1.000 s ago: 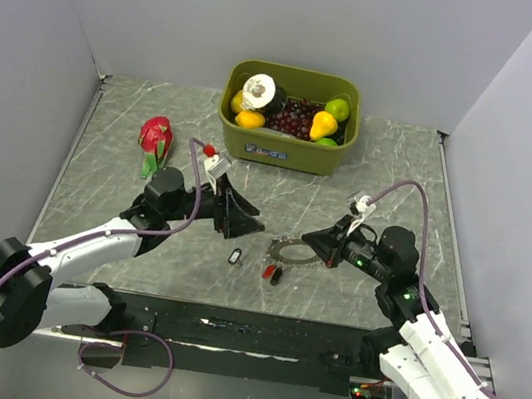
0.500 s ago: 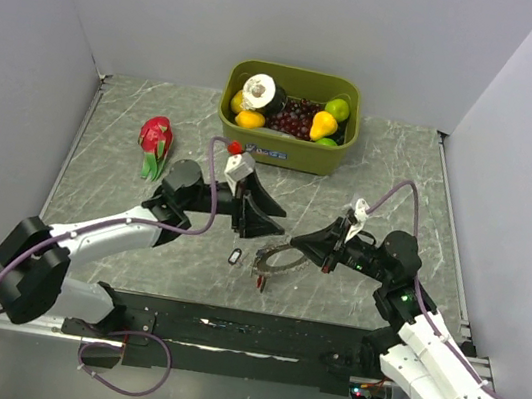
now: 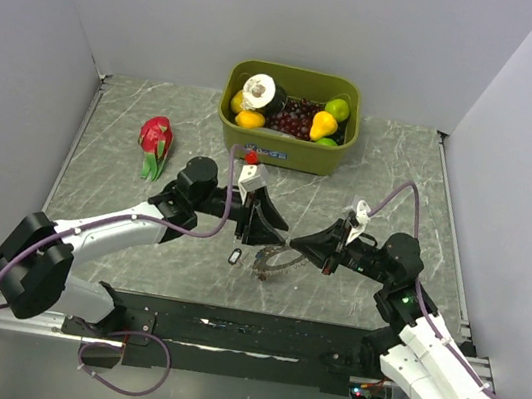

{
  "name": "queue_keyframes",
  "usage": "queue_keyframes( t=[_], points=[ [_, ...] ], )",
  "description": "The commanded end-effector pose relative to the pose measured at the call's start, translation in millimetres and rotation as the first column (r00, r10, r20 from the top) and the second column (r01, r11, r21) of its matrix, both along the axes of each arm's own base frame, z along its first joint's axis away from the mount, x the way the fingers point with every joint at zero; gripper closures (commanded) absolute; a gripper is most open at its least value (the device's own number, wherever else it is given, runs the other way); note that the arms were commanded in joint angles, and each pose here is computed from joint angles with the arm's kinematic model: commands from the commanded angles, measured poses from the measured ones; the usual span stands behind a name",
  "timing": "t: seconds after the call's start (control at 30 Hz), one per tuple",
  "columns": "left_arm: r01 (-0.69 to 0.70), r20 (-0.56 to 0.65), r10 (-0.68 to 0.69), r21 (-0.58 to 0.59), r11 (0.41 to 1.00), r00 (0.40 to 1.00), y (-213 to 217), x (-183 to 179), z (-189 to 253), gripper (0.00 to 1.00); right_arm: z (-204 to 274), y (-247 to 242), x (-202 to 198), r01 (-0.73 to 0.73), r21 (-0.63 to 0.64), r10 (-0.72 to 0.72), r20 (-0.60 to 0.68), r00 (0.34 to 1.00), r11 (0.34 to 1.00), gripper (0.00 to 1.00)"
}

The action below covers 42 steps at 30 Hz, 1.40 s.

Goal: Put the keys on the keyring

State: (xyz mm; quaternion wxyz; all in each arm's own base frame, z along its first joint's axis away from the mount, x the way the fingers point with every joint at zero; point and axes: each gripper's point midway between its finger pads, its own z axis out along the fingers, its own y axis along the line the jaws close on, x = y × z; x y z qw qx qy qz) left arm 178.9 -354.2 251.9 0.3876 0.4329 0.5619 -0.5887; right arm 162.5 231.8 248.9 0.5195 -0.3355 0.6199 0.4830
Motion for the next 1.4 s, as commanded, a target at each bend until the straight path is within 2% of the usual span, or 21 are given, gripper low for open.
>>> queue_keyframes(
  t=[0.0,0.33,0.37,0.43,0.47,0.5,0.53,0.6,0.73,0.77,0.83,0.87,0.93,0.97,1.07,1.17,1.2,1.27,1.3,1.37],
  points=[
    [0.044,0.057,-0.045,0.026,0.999,0.997,-2,-6,7,0.47,27,3,-5,-0.034,0.058,0.029,0.091,0.995,0.998,1.0],
    [0.024,0.073,-0.021,-0.042,0.999,0.997,-4,-6,18,0.55,23,7,-5,-0.049,0.053,0.045,0.076,0.996,0.997,1.0],
    [0.021,0.074,-0.017,-0.044,0.999,0.997,-5,-5,19,0.58,23,7,-5,-0.051,0.051,0.047,0.075,0.996,0.997,1.0],
    [0.028,0.074,-0.025,-0.046,0.999,0.997,-6,-6,20,0.71,22,8,-5,-0.053,0.048,0.05,0.072,0.996,0.997,1.0],
    [0.033,0.075,-0.03,-0.042,0.999,0.997,-7,-6,20,0.85,21,8,-5,-0.05,0.046,0.047,0.068,0.997,0.998,1.0],
    [0.04,0.087,-0.037,-0.035,0.999,0.996,-8,-6,18,0.94,21,9,-5,-0.052,0.044,0.048,0.07,0.996,0.998,1.0],
    [0.039,0.079,-0.037,-0.02,0.999,0.996,-8,-6,18,0.99,21,9,-5,-0.051,0.043,0.049,0.067,0.997,0.998,1.0],
    [0.031,0.092,-0.031,0.0,1.0,0.995,-8,-4,16,0.99,21,8,-3,-0.043,0.035,0.041,0.069,0.997,0.998,1.0],
    [-0.032,0.093,0.026,0.06,0.998,0.995,-5,1,16,0.99,17,7,0,-0.034,-0.016,0.034,0.044,0.998,0.999,0.7],
    [-0.041,0.087,0.034,0.082,0.996,0.996,-5,0,15,0.99,22,7,2,-0.03,-0.027,0.032,0.065,0.997,0.999,0.65],
    [-0.056,0.152,0.038,0.116,0.992,0.988,-10,-2,25,0.99,21,5,2,-0.023,-0.055,0.026,0.055,0.998,0.998,0.54],
    [-0.059,0.127,0.036,0.175,0.983,0.991,-8,-5,16,0.99,25,5,3,-0.024,-0.066,0.029,0.073,0.997,0.998,0.51],
    [-0.055,0.149,0.023,0.212,0.976,0.989,-12,-8,21,0.99,35,4,4,-0.025,-0.076,0.033,0.104,0.994,0.997,0.43],
    [-0.062,0.148,0.024,0.263,0.963,0.989,-8,-9,13,0.99,29,4,3,-0.029,-0.101,0.037,0.081,0.996,0.994,0.42],
    [-0.095,0.172,0.044,0.301,0.949,0.984,-6,-5,18,0.99,32,1,3,-0.019,-0.123,0.031,0.098,0.995,0.992,0.36],
    [-0.133,0.194,0.069,0.338,0.932,0.979,3,-4,20,0.99,33,-3,4,0.011,-0.118,0.001,0.107,0.994,0.993,0.21],
    [-0.141,0.194,0.075,0.354,0.925,0.978,6,-4,22,0.99,32,-4,4,0.019,-0.116,-0.007,0.104,0.995,0.993,0.13],
    [-0.159,0.211,0.085,0.363,0.918,0.974,11,-3,27,0.99,32,-7,4,0.038,-0.118,-0.024,0.113,0.993,0.992,0.09],
    [-0.154,0.207,0.079,0.376,0.914,0.975,14,-6,30,0.99,29,-9,2,0.039,-0.128,-0.026,0.104,0.994,0.991,0.01],
    [-0.162,0.214,0.083,0.387,0.908,0.973,17,-6,32,0.99,30,-9,-2,0.02,-0.13,0.0,0.15,0.989,0.991,0.0]
  ],
)
